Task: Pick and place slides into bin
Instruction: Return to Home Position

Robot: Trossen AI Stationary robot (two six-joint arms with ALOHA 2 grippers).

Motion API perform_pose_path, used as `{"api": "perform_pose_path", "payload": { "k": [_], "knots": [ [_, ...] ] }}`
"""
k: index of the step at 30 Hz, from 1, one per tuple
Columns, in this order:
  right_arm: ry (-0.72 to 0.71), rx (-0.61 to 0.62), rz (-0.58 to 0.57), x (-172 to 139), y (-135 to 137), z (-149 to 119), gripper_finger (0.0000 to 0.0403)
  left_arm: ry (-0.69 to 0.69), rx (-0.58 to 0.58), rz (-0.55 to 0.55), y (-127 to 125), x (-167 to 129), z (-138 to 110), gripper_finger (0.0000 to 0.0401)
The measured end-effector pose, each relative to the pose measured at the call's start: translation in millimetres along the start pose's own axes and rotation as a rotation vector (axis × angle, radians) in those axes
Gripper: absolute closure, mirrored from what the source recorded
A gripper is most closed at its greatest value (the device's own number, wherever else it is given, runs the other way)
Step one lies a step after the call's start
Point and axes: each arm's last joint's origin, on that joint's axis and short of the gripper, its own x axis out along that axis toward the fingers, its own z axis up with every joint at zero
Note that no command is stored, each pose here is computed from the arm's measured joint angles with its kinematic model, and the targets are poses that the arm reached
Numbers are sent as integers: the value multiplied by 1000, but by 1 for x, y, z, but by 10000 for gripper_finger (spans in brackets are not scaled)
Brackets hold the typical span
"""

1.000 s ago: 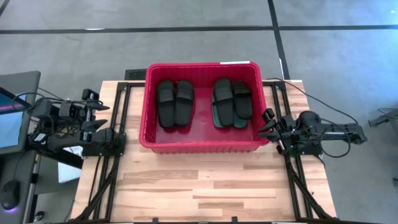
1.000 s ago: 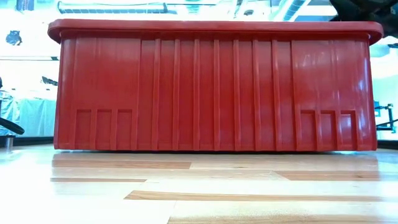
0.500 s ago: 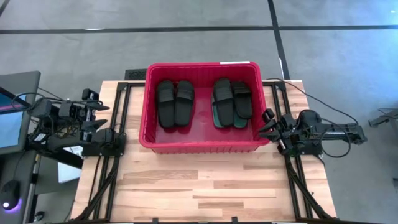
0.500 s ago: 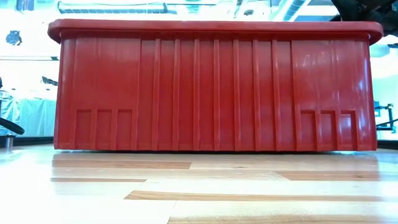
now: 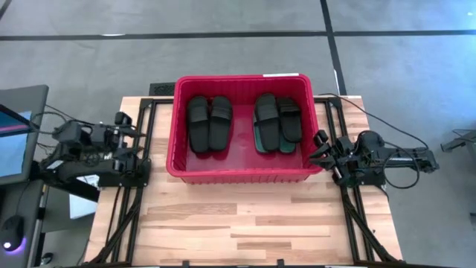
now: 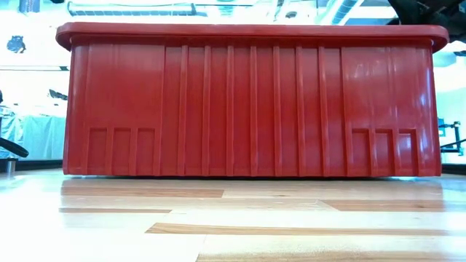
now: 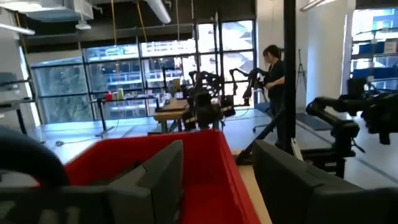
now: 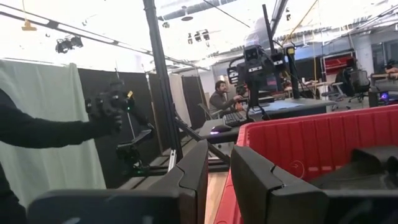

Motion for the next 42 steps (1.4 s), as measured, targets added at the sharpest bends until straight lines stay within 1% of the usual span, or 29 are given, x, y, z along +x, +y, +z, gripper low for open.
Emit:
{"api": "perform_pose_path", "payload": {
  "k": [2, 5, 7, 14, 20, 26, 33, 37, 42],
  "knots": [
    [-1, 0, 1, 0, 0, 0, 344, 3, -1, 2, 1, 7, -12, 227],
    [-4, -1, 1, 0, 0, 0, 344, -35, 3, -3, 2, 17, -26, 238],
    [-6, -2, 1, 0, 0, 1, 344, -76, 4, -7, 2, 23, -32, 244],
    [-8, -8, 1, 0, 0, 1, 344, -117, -6, -4, 4, 38, -59, 253],
    [-8, -9, 1, 0, 0, 1, 344, -99, -69, -1, 4, 44, -79, 253],
    [-8, -9, 1, 0, 0, 1, 344, -7, -136, 37, 5, 47, -96, 253],
    [-8, -9, 2, 0, 0, 1, 344, 26, -167, 3, 4, 51, -114, 253],
    [-8, -9, 1, 0, 0, 1, 344, -17, -159, -42, 3, 53, -119, 253],
    [-7, -9, 1, 0, 0, 1, 344, -1, -162, -47, 3, 54, -125, 253]
  ]
}}
